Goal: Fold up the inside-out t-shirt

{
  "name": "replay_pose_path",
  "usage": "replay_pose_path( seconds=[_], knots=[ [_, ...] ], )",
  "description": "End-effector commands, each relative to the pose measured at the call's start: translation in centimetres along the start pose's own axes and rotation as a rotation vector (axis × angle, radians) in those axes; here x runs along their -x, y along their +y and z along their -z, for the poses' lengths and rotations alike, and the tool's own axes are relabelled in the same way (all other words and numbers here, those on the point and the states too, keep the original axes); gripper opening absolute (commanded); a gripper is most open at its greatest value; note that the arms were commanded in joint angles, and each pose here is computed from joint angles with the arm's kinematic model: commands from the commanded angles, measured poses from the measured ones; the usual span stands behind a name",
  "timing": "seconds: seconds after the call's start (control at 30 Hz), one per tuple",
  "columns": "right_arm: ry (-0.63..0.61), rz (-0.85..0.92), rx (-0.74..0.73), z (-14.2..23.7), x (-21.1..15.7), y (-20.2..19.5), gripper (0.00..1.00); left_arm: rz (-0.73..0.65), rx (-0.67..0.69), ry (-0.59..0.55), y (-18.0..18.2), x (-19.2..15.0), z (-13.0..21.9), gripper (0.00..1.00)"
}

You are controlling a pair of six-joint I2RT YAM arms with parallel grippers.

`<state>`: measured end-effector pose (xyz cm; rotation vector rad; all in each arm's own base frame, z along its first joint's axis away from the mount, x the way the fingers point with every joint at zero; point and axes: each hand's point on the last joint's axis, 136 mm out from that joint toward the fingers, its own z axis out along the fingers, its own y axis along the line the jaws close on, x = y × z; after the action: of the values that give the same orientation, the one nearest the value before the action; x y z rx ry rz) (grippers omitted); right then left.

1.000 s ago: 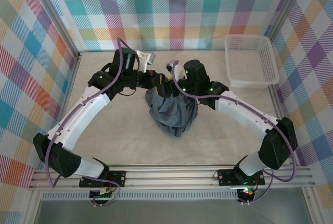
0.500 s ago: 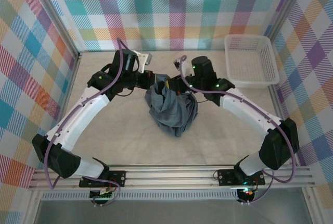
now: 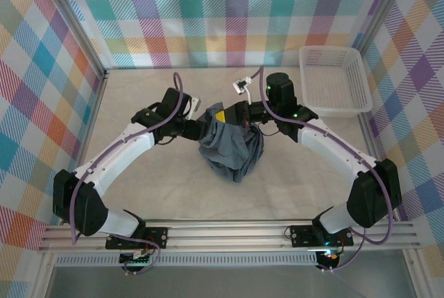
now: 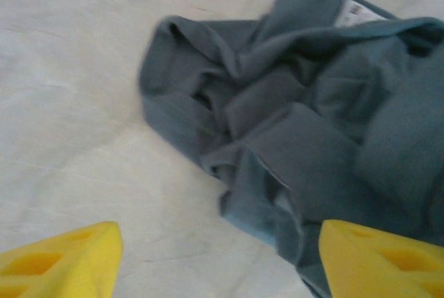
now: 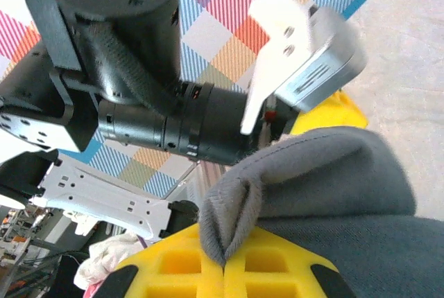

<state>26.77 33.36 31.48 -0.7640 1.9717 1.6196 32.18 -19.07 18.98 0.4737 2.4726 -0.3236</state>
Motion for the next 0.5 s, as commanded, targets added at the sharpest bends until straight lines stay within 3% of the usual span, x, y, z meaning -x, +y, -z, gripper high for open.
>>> replay_pose_path(
  seconds=[0.0, 0.23, 0.33, 0.4, 0.47],
  knots=[
    [0.019, 0.042, 0.030, 0.1, 0.5, 1.2, 0.00, 0.088, -0.231, -0.092, -3.4, 1.3, 2.1, 0.78],
    [0.024, 0.033, -0.063, 0.2, 0.1, -0.4, 0.00, 0.518, -0.328, -0.172, -3.0, 3.5, 5.2, 0.73],
    [0.023, 0.031, -0.065, 0.1, 0.1, -0.6, 0.00, 0.677, -0.463, -0.224, -4.3, 5.0, 6.3, 0.73],
    [0.017, 0.030, -0.062, 0.1, 0.3, -0.6, 0.00, 0.745, -0.528, -0.244, -4.8, 5.8, 6.1, 0.72],
    [0.014, 0.029, -0.053, 0.0, 0.4, -0.4, 0.00, 0.749, -0.487, -0.211, -4.6, 5.4, 4.7, 0.72]
  ],
)
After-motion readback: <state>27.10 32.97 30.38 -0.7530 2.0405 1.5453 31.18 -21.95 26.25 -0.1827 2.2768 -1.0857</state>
